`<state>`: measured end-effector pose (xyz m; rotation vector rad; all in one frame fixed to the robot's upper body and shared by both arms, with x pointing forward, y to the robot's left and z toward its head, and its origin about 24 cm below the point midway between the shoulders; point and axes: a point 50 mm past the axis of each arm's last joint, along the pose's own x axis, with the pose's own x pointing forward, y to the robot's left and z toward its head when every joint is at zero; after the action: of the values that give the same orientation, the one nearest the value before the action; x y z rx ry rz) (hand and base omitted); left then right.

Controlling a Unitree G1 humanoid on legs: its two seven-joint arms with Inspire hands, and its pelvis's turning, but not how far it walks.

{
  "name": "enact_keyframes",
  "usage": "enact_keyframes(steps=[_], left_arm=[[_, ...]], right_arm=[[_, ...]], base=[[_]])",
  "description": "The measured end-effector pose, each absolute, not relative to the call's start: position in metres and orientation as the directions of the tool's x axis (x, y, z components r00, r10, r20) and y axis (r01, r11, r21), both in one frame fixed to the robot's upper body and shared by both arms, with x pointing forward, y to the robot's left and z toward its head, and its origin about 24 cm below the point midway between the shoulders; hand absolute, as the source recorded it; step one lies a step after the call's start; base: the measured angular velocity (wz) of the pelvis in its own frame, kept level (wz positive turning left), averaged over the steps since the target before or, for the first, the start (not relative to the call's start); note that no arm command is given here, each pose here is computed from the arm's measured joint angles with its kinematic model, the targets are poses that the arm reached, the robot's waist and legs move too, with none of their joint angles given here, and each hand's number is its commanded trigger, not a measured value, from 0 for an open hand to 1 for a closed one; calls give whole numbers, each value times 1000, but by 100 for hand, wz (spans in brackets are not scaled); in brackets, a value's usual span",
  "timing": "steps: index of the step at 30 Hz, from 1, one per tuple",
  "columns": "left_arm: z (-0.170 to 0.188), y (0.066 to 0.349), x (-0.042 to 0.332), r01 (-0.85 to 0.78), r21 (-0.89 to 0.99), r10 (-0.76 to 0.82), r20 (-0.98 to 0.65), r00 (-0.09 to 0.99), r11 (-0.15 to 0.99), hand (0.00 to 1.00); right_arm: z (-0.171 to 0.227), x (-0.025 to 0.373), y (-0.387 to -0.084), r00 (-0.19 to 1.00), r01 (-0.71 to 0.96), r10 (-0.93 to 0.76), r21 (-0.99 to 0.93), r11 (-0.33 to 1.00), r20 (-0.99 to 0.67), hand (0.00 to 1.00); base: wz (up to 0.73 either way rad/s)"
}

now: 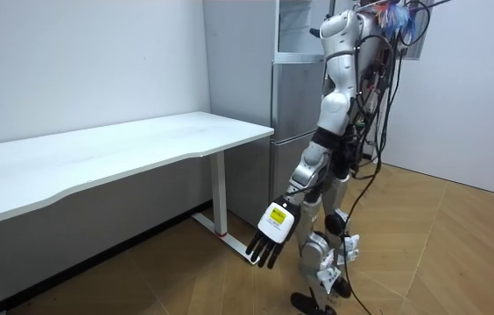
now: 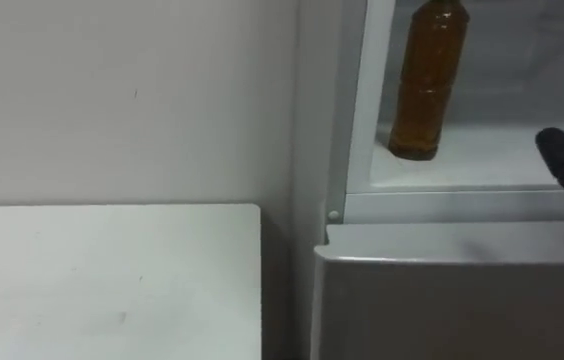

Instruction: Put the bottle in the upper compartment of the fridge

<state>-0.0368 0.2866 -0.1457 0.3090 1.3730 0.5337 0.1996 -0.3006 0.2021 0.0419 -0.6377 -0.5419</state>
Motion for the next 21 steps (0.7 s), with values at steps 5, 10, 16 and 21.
enact_keyframes(steps=[5,10,16,21], left_arm=[[-149,279,-38,-127,495,507,-856,100,860,0],[-151,276,-28,-111,481,493,-856,156,870,0],[-152,275,-19,-107,476,488,-854,180,873,0],[-152,273,-20,-102,473,484,-856,179,875,0]], right_arm=[[188,187,-303,588,574,-607,253,779,534,0],[181,181,-306,509,634,-681,306,710,526,0],[147,177,-314,524,698,-749,299,651,406,0],[118,180,-321,568,691,-791,389,609,227,0]], base=[[-16],[-7],[-1],[-1]])
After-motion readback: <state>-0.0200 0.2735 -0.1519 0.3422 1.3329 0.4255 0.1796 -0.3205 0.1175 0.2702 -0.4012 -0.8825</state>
